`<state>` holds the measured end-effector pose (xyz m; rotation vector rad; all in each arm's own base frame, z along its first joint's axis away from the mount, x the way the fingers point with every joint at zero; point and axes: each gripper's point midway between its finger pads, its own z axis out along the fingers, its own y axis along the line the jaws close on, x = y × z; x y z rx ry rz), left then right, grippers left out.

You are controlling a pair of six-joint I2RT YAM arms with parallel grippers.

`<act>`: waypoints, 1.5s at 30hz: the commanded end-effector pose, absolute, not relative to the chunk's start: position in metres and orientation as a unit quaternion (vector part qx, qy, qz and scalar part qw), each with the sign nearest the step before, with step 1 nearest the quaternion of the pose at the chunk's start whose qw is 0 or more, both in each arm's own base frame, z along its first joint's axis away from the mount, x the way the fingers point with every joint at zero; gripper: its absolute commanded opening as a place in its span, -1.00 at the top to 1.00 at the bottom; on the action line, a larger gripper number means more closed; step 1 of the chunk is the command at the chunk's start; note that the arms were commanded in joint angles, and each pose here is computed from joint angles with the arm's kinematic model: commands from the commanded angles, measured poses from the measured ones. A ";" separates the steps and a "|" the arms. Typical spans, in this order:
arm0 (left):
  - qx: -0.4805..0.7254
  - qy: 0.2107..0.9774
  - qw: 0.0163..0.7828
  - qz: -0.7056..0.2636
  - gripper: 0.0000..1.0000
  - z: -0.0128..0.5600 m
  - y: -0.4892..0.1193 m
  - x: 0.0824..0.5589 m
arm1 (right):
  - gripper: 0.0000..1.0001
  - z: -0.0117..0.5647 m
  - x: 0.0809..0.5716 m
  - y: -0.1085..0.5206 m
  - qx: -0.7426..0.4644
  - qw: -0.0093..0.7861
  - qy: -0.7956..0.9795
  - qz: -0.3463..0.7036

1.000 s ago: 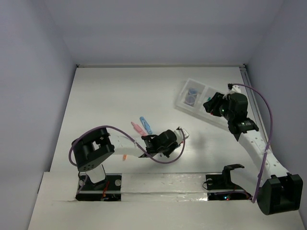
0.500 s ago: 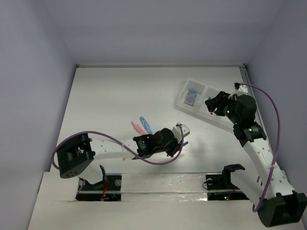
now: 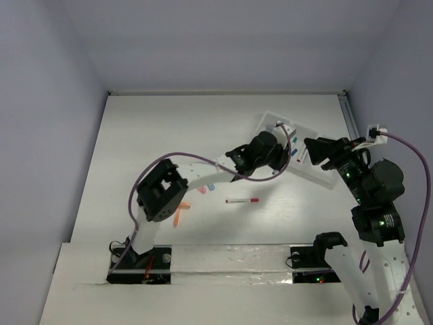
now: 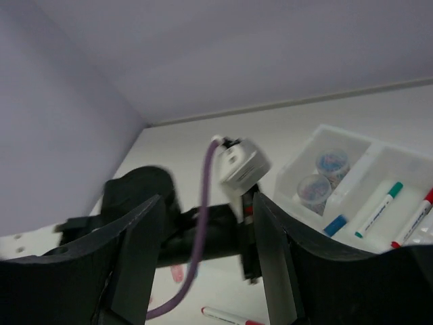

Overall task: Sort the stationery into containers
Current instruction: Place the pen in the storage box, then pick up the pen from the center of the board.

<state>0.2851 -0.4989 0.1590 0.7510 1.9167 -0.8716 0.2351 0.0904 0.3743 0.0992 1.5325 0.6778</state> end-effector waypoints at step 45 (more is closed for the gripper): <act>0.057 0.676 0.626 -0.385 -0.39 0.342 -0.266 0.243 | 0.79 0.233 0.215 0.157 -0.068 0.461 0.784 0.410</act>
